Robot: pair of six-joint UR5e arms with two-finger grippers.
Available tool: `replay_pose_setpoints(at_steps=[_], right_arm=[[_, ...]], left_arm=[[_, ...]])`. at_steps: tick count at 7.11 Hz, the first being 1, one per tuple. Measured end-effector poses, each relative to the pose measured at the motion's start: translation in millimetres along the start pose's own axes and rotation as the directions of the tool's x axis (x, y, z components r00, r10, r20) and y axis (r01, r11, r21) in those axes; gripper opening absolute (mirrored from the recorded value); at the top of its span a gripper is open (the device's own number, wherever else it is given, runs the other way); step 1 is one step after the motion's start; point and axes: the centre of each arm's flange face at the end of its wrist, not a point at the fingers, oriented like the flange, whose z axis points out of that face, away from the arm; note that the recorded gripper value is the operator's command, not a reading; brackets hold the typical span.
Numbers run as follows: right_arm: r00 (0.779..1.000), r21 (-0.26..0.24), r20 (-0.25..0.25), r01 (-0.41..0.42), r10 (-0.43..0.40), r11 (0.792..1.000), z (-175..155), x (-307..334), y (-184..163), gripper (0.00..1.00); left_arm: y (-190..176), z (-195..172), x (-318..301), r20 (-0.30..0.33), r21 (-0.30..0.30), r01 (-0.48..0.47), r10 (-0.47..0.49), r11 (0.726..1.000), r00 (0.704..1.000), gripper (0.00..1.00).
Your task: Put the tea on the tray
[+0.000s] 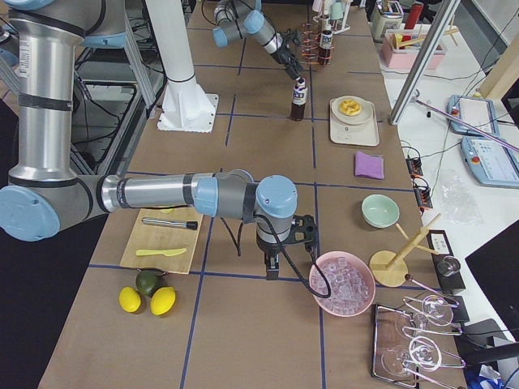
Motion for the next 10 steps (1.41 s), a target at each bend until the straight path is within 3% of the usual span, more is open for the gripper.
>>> replay_pose_setpoints(at_steps=[1, 4, 5, 7, 8, 10], right_arm=[[1.000, 0.000, 0.000, 0.001, -0.001, 1.000, 0, 0, 0, 1.00], [1.000, 0.006, 0.000, 0.006, -0.006, 1.000, -2, -2, -2, 1.00], [1.000, 0.010, 0.001, 0.010, -0.010, 1.000, -5, -5, -2, 1.00], [1.000, 0.032, 0.002, 0.027, -0.027, 0.999, -15, -16, -4, 0.99], [0.999, 0.043, 0.005, 0.044, -0.044, 0.998, -20, -25, -7, 0.99], [0.992, 0.045, 0.016, 0.126, -0.127, 0.991, -22, -69, -35, 0.99]], left_arm=[[-16, -7, -13, -0.021, -0.033, 0.000, -0.001, 0.999, 1.000, 1.00], [-57, 0, -125, -0.043, -0.288, -0.017, 0.005, 0.957, 0.999, 1.00], [-63, 4, -171, -0.030, -0.373, -0.062, 0.055, 0.926, 0.998, 1.00], [-84, 8, -277, 0.006, -0.559, -0.126, 0.156, 0.820, 0.988, 1.00], [-99, 4, -340, 0.021, -0.622, -0.144, 0.200, 0.770, 0.979, 1.00], [-139, -12, -480, 0.024, -0.690, -0.171, 0.259, 0.703, 0.966, 1.00]])
